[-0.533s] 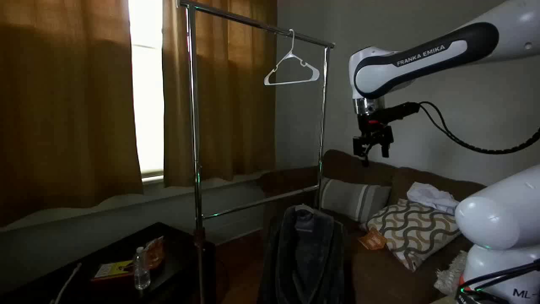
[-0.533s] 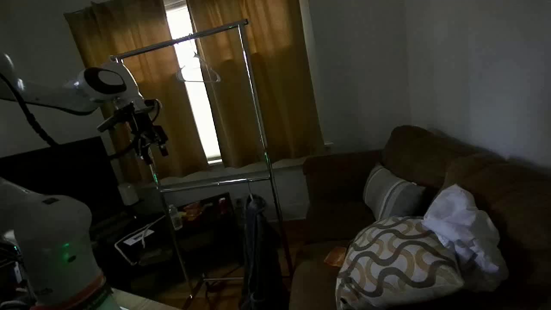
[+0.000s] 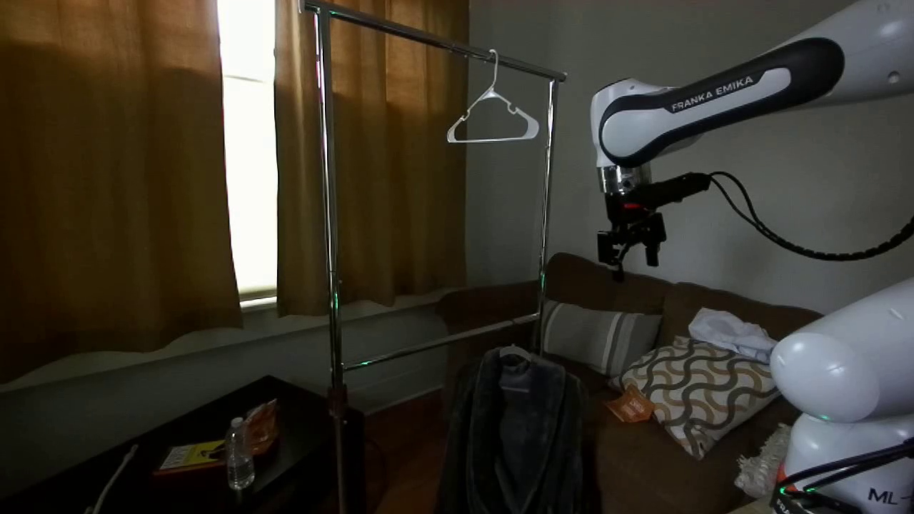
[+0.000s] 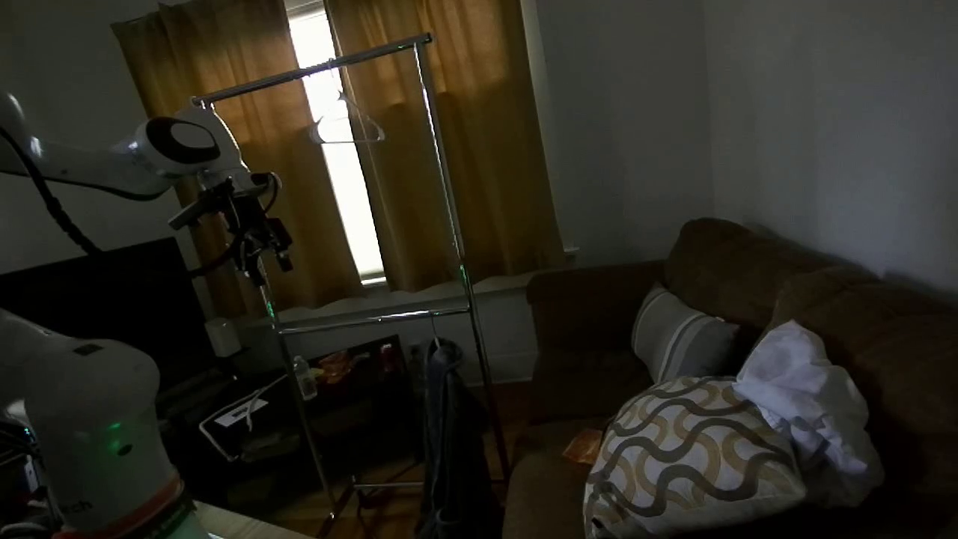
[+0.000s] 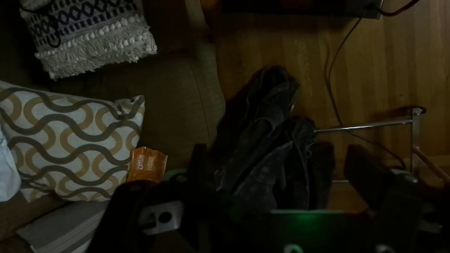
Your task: Remove the white coat hanger from the top railing and hang it on the bottom railing
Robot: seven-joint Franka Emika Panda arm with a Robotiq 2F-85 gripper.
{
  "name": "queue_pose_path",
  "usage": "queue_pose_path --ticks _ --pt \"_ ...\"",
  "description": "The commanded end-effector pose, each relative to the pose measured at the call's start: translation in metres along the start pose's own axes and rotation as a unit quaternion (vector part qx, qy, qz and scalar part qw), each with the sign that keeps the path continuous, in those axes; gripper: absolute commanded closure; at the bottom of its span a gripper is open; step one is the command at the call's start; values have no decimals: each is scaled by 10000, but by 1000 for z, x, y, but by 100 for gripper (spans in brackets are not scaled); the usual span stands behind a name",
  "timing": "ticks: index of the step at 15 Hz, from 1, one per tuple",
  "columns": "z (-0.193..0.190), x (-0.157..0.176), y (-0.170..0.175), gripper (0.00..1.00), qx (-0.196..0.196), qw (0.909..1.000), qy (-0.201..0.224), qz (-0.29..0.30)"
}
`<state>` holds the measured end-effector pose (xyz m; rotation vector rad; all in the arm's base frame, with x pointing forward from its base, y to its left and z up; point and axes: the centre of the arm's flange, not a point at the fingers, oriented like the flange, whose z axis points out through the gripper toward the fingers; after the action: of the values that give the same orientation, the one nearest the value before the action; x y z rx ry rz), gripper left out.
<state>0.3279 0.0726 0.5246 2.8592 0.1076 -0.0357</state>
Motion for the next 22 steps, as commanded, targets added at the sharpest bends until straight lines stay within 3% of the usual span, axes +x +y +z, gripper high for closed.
queue_pose_path --ticks 1,5,10,11,12,20,22 --pt "0 0 0 0 0 10000 0 0" --pt "-1 1 2 0 -16 10000 40 34" --pt "-20 17 16 0 23 9972 738 130" --pt "-22 18 15 0 42 9972 740 112" --pt "0 0 0 0 0 10000 0 0" --pt "0 0 0 0 0 10000 0 0" --pt "-8 7 7 0 -8 9995 307 47"
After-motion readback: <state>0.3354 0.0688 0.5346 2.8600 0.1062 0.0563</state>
